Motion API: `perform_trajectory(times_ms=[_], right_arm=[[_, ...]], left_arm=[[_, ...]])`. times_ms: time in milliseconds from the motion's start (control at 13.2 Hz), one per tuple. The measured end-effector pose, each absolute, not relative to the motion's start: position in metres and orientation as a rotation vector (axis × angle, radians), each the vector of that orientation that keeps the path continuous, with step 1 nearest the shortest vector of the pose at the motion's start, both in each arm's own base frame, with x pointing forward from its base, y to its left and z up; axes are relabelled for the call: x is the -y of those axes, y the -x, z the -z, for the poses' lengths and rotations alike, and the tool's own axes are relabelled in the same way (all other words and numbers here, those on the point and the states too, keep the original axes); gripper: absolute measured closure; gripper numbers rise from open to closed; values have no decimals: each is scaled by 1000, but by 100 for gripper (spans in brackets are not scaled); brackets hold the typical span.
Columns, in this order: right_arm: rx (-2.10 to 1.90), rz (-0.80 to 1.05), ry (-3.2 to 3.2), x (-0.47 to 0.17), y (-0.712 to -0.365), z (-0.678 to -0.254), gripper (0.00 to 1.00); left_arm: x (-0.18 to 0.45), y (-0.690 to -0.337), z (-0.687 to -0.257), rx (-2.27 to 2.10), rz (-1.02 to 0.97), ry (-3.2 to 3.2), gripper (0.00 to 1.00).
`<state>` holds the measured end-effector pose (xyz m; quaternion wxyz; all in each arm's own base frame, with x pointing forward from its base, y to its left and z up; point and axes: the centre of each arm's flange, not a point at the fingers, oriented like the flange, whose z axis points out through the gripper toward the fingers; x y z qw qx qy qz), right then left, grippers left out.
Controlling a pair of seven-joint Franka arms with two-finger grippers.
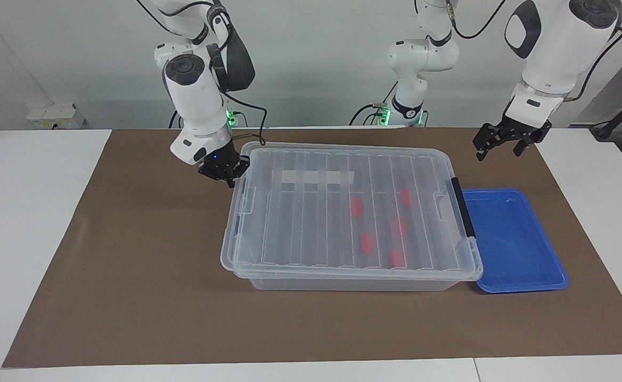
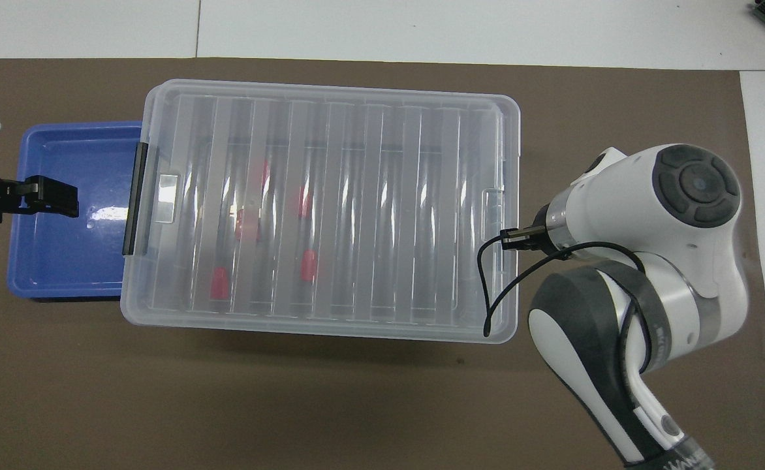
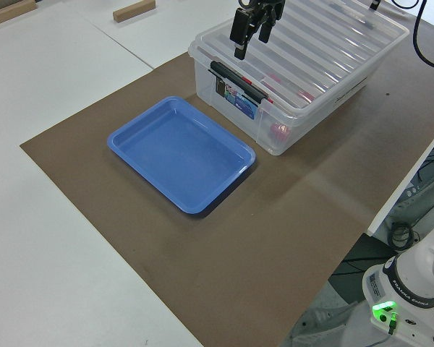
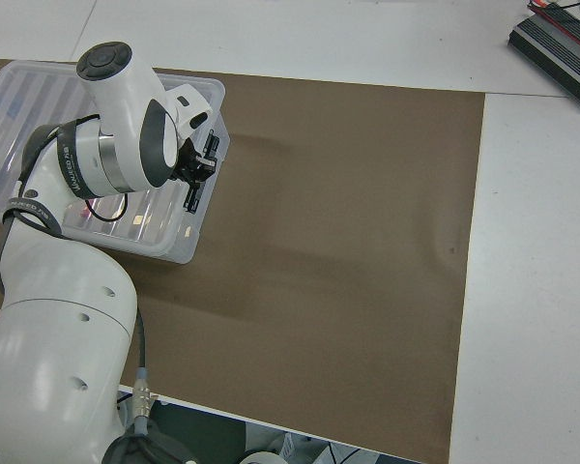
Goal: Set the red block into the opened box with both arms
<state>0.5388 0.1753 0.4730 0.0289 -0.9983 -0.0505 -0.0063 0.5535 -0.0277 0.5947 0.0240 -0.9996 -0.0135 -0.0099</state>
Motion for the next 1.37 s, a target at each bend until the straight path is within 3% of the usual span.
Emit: perform_trajectory(times_ms=[380, 684, 760, 1368], right_arm=[[174, 40, 3074, -183, -538, -480, 99], [70, 77, 3073, -146, -545, -503, 99], [22, 63, 3076, -128, -545, -508, 92], [-212, 124, 3183, -17, -548, -538, 1]], left_arm=[[25, -554, -595, 48, 31, 3093, 0], [25, -554, -595, 48, 31, 3093, 0], [25, -554, -595, 48, 31, 3093, 0], [25, -554, -595, 48, 31, 3093, 0]])
